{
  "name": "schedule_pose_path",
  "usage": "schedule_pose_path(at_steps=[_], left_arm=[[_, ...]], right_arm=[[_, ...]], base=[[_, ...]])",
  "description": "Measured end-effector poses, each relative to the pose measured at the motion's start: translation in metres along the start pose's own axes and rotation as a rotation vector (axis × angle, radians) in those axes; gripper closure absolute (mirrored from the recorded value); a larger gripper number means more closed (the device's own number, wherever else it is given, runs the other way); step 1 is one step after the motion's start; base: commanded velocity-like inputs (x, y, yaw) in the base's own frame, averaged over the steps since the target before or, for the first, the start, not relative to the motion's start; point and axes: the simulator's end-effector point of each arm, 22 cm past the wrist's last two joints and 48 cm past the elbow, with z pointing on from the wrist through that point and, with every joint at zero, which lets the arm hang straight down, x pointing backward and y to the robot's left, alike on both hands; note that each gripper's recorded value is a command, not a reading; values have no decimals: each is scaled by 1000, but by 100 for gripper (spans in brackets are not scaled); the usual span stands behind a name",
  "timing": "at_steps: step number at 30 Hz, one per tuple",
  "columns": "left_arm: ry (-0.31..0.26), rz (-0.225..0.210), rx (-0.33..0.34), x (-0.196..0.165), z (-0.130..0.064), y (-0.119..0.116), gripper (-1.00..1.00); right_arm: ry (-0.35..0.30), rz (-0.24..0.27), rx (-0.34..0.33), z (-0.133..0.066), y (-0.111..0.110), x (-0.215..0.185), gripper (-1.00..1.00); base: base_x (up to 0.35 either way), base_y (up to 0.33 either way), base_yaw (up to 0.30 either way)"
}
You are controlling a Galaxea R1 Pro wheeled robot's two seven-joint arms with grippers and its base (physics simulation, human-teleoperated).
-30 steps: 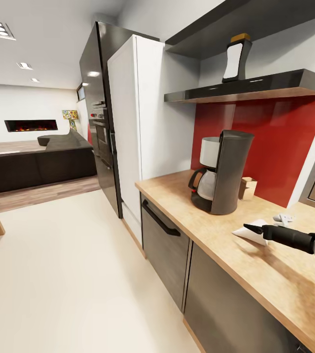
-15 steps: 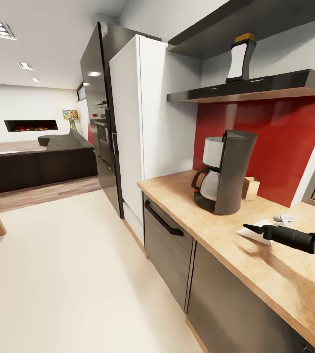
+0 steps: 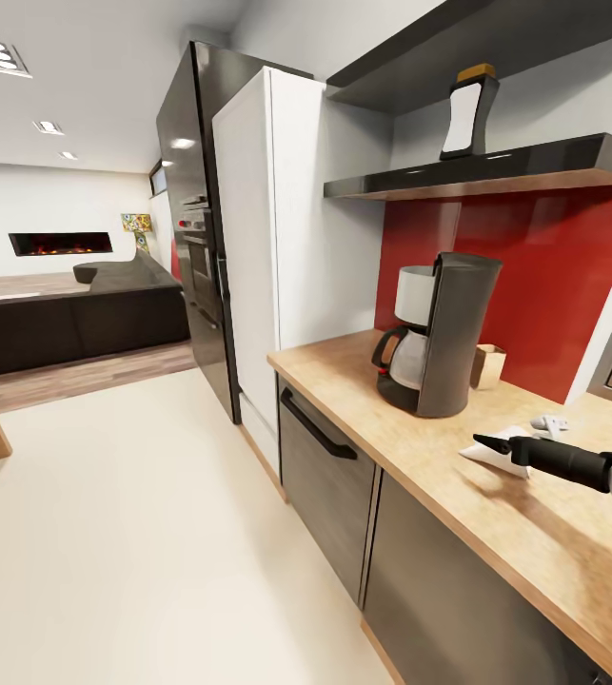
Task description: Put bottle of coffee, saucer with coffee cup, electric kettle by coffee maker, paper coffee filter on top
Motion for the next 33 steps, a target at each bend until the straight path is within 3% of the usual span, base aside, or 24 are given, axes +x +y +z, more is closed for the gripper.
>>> schedule_pose_path(at_steps=[14,15,33], left_arm=[[0,0,-1,0,0,0,-100],[0,0,-1,0,0,0,-100],[0,0,-1,0,0,1,-100]], right_arm=[[-3,0,0,-1,0,-1,-100],[-4,0,0,-1,0,-1,100],[-5,-4,-2,-1,1,-2,100]], base=[[0,0,0],[0,0,0],[0,0,0]])
